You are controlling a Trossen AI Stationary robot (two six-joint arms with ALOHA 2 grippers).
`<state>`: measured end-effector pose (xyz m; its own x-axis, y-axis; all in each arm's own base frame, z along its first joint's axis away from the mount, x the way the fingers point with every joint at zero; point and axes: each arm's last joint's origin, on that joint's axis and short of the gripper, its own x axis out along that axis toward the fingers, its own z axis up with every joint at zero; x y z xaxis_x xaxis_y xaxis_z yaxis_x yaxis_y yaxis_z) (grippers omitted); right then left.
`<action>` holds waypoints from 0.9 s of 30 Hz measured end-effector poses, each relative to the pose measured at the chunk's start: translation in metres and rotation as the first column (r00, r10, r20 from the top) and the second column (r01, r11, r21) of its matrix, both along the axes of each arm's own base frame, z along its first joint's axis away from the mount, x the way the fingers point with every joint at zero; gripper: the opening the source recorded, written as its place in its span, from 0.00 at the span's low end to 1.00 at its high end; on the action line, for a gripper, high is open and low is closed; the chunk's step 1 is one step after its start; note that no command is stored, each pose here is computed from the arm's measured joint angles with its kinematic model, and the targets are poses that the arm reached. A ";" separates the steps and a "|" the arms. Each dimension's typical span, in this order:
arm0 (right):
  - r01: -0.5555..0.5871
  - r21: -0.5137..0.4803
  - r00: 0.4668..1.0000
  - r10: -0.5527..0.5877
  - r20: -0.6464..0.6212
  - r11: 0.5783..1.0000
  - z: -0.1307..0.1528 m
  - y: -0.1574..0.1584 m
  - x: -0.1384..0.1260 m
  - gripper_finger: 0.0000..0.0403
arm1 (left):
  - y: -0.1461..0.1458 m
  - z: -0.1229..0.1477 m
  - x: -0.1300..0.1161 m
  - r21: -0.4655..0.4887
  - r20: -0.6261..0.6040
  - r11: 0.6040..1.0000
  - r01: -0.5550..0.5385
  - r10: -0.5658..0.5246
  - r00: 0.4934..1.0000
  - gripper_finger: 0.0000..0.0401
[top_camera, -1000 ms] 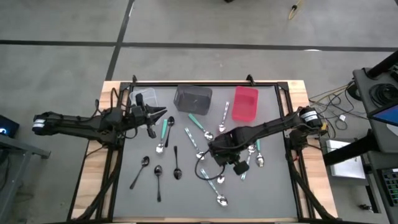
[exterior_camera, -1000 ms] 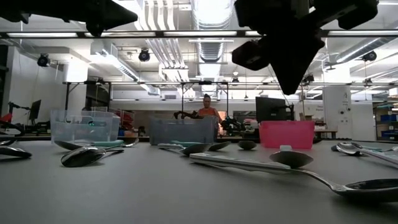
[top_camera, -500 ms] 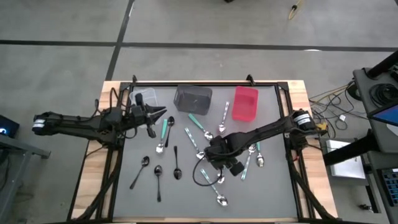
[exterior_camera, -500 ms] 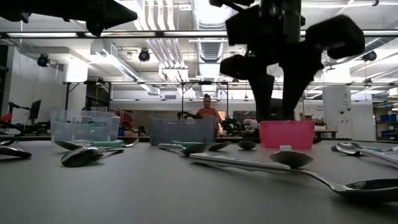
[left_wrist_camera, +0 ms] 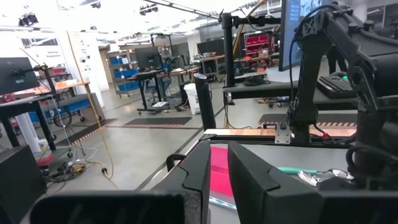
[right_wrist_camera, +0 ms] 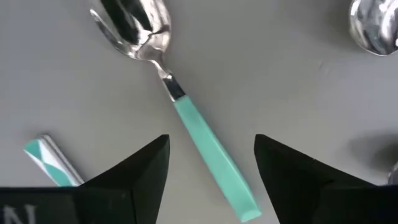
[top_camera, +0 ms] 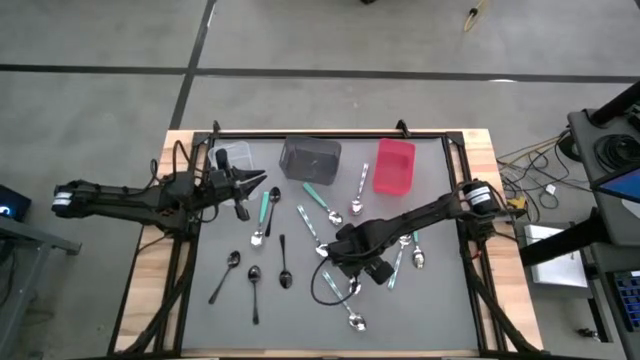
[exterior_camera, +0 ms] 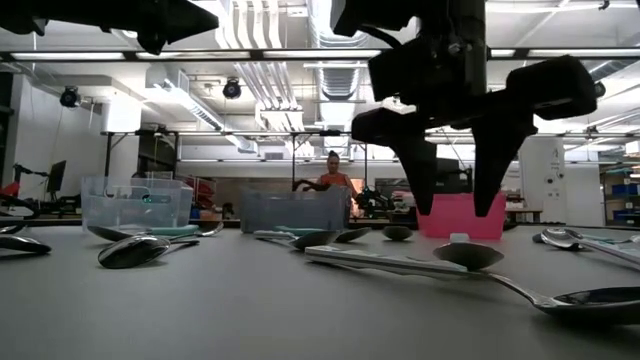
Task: Sort silverware by color (type)
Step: Put the bottom green spoon into the red bin
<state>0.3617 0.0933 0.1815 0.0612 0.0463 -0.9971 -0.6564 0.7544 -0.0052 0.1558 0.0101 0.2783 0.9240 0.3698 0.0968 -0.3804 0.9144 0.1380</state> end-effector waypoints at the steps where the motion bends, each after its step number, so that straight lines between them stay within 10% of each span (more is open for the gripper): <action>1: -0.001 -0.001 1.000 0.001 -0.005 1.000 -0.002 0.000 0.000 0.56 | 0.000 0.000 0.000 0.000 0.000 1.000 0.000 0.000 1.000 0.09; 21: -0.024 -0.030 0.996 0.022 -0.083 0.999 -0.038 0.002 0.008 0.55 | 0.000 0.000 0.000 0.014 -0.008 1.000 -0.001 0.001 1.000 0.09; 27: -0.026 -0.027 0.997 0.024 -0.072 0.999 -0.038 0.002 0.009 0.42 | 0.000 0.000 0.000 0.014 -0.009 1.000 -0.001 0.001 1.000 0.09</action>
